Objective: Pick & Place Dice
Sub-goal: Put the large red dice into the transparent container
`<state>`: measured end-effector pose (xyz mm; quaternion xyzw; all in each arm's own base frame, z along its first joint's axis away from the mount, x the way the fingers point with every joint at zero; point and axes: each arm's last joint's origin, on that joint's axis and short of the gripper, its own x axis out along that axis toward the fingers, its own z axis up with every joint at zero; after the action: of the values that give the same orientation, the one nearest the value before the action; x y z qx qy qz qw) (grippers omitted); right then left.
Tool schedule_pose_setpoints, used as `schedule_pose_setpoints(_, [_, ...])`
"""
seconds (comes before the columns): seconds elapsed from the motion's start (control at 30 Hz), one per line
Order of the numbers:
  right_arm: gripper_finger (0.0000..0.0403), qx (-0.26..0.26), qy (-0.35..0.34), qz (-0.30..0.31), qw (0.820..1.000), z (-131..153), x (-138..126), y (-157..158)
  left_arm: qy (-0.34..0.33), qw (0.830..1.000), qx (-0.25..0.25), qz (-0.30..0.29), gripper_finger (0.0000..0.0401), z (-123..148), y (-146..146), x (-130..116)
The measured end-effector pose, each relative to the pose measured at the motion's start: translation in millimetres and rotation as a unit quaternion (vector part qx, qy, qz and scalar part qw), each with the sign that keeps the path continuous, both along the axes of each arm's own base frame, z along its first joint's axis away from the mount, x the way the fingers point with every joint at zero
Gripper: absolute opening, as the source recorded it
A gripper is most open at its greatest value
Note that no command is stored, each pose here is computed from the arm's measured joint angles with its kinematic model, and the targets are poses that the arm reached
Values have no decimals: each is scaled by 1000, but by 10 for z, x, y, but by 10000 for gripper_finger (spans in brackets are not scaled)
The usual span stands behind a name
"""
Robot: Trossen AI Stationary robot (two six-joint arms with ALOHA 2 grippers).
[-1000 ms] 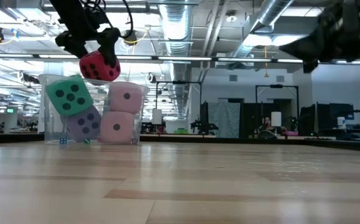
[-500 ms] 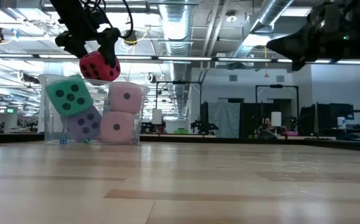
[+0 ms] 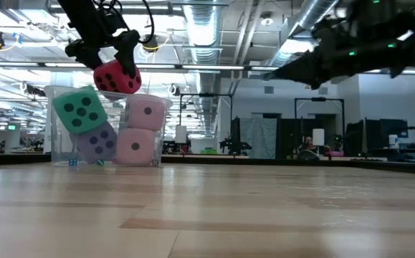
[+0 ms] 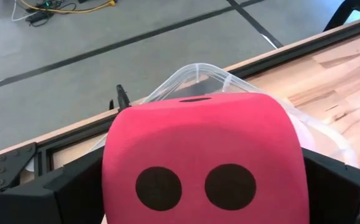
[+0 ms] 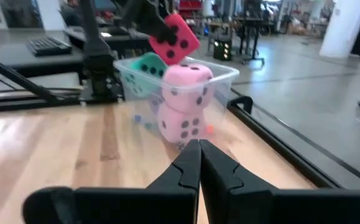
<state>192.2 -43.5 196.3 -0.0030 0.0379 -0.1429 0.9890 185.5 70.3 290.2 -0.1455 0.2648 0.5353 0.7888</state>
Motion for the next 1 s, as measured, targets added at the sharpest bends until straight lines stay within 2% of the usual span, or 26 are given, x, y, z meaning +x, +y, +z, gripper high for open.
schedule_pose_setpoints(0.17, [0,5,23,-19,1000,29,268,-159,-1,1000,3,2,399,3,2,1])
schedule_pose_setpoints(0.43, [0,-1,52,-4,999,53,803,-489,-1,1000,4,2,398,3,2,3])
schedule_pose_setpoints(0.57, [0,-21,74,-15,997,37,984,-645,7,1000,4,-4,397,0,1,0])
schedule_pose_setpoints(0.67, [0,-18,87,-17,996,57,1050,-713,4,1000,-11,-17,396,-2,-7,3])
schedule_pose_setpoints(0.83, [0,0,88,14,996,123,1037,-713,3,1000,-13,-21,399,0,-9,5])
schedule_pose_setpoints(1.0, [0,6,79,38,996,255,989,-621,-2,999,43,13,395,51,19,6])
